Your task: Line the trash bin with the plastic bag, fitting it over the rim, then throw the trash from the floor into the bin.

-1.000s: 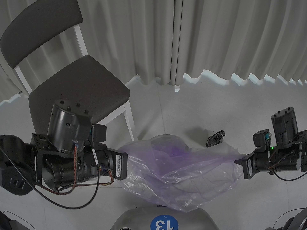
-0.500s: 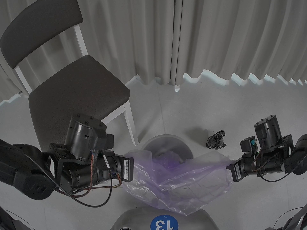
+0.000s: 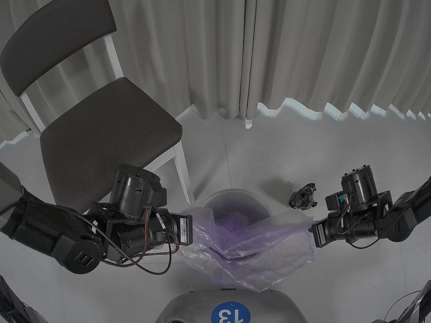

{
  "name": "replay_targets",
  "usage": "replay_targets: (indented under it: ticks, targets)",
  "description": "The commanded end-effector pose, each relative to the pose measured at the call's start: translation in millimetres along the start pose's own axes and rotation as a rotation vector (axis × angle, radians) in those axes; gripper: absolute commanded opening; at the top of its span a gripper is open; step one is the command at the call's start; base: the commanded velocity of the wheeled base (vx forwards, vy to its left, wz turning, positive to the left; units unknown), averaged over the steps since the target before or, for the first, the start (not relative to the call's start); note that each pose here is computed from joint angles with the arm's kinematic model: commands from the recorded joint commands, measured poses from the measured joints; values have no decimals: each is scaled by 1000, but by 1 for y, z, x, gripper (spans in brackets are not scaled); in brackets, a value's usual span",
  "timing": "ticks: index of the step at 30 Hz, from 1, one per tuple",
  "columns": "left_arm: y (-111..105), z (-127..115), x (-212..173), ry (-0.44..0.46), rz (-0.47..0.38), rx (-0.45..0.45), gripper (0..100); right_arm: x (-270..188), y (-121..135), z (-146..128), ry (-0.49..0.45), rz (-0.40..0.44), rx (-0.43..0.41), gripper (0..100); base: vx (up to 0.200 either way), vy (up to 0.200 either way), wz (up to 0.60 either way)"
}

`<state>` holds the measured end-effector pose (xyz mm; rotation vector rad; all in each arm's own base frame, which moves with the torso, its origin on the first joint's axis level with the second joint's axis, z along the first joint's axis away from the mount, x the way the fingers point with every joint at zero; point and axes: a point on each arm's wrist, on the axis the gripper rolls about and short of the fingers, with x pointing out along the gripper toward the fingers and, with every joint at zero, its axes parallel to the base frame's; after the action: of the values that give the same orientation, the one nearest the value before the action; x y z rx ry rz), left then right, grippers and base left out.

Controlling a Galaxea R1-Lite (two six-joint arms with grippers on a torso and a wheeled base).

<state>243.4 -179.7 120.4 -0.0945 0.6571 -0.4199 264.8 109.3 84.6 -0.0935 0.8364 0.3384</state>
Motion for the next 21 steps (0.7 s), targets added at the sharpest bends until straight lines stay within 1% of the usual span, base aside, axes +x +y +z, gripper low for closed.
replay_targets:
  ticks: [1, 3, 5, 7, 11, 13, 18, 21]
  targets:
    - [4, 5, 23, 14, 6, -9, 0, 25, -18, 6, 29, -9, 45, 0, 0, 0, 0]
    - [5, 8, 24, 9, 3, -11, 0, 29, -20, 8, 26, -8, 50, 0, 0, 0, 0]
    - [13, 15, 32, 2, 7, -4, 0, 40, -30, 18, 11, -11, 73, 0, 0, 0, 0]
    - [17, 19, 36, -3, 17, 3, 0, 46, -33, 24, 4, -5, 83, 0, 0, 0, 0]
    - [24, 22, 39, -2, 14, 3, 0, 55, -36, 25, 9, -1, 89, 0, 0, 0, 0]
    - [29, 23, 39, 7, 4, 6, 0, 57, -35, 23, 21, 2, 83, 0, 0, 0, 0]
    - [32, 21, 37, 42, 18, 14, 0, 57, -32, 15, 52, 5, 78, 0, 0, 0, 0]
    - [33, 18, 38, 60, 22, 15, 0, 55, -28, 2, 87, 12, 68, 0, 0, 0, 0]
